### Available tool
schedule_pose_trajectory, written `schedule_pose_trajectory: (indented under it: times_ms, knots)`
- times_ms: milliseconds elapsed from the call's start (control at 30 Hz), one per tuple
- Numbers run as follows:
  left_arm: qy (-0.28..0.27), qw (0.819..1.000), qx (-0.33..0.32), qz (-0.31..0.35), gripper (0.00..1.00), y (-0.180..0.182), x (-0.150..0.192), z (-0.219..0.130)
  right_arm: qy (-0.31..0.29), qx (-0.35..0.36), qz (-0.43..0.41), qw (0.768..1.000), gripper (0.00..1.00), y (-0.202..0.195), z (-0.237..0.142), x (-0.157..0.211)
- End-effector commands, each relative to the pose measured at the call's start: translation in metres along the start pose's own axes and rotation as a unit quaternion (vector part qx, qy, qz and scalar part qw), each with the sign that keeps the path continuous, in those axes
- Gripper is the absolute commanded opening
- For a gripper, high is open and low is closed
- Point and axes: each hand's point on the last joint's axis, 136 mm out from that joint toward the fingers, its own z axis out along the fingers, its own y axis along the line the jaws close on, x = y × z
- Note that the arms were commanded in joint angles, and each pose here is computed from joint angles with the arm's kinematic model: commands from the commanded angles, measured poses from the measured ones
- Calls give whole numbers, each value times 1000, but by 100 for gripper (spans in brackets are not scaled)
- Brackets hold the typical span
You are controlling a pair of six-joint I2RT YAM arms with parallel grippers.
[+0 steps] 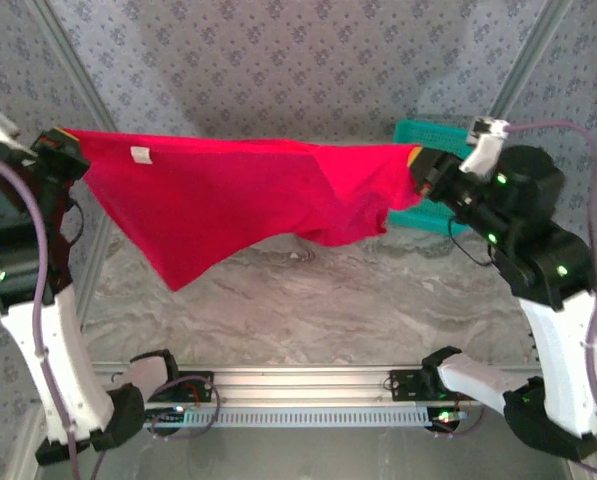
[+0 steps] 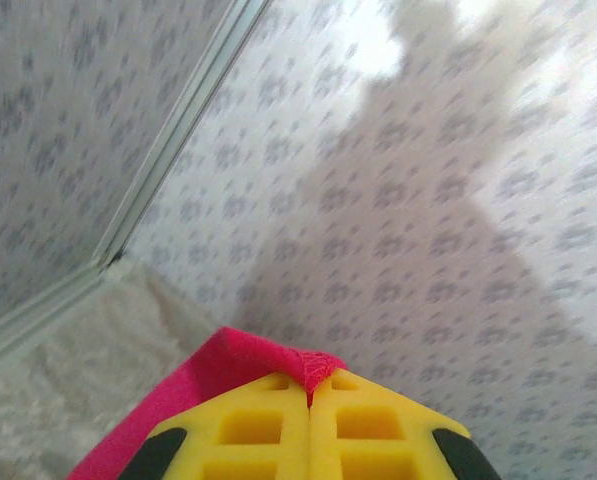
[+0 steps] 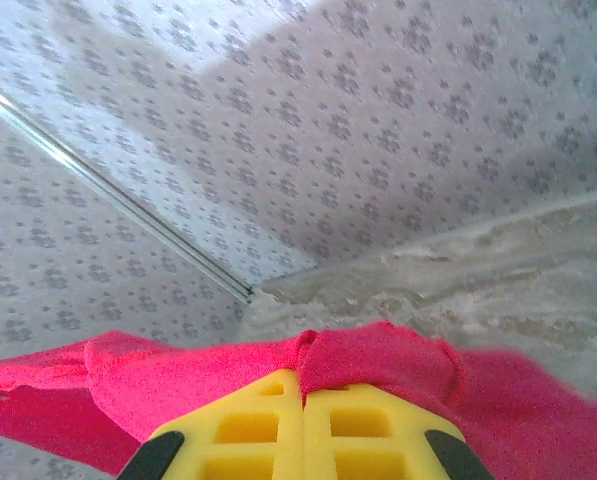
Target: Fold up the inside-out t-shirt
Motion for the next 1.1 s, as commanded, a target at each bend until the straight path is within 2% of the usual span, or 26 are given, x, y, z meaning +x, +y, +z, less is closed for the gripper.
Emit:
schedule_pose_trajectory:
  times_ms: [0, 133, 267, 433, 533, 633, 667, 700, 767, 800, 867, 900, 1067]
  knots:
    - [-48, 999, 11, 21, 0, -15, -30, -38, -28, -8, -26, 999, 0, 6, -40, -13]
    - [-46, 998, 28, 22, 0, -24, -34, -35, -24, -18, -24, 999, 0, 11, -40, -13]
    - [12, 1000, 10, 23, 0, -12, -9, 16, 0, 17, -41, 999, 0, -3, 0, -6]
    - [123, 991, -45, 22, 0, 36, 60, 119, 40, 71, -38, 996, 0, -38, 81, 2]
    - [204, 975, -92, 12, 0, 78, 119, 177, 77, 92, -7, 993, 0, -68, 147, 16]
    - [260, 953, -154, 9, 0, 123, 170, 217, 131, 125, 19, 983, 1, -103, 212, 43]
    - [280, 943, -180, 13, 10, 139, 186, 225, 161, 130, 42, 977, 13, -111, 233, 57]
    - [299, 932, -202, 21, 23, 151, 197, 231, 197, 129, 55, 970, 33, -116, 252, 70]
    - [344, 902, -257, 46, 59, 176, 219, 234, 242, 159, 52, 956, 46, -129, 273, 90]
    - [357, 889, -280, 56, 67, 185, 225, 231, 265, 170, 30, 949, 52, -133, 278, 100]
    - [366, 878, -298, 83, 74, 190, 238, 223, 297, 189, -2, 936, 59, -136, 280, 121]
    - [365, 878, -294, 94, 74, 188, 247, 216, 309, 191, -10, 932, 61, -135, 280, 134]
    - [375, 903, -193, 85, 74, 154, 308, 170, 350, 201, -43, 914, 61, -136, 248, 206]
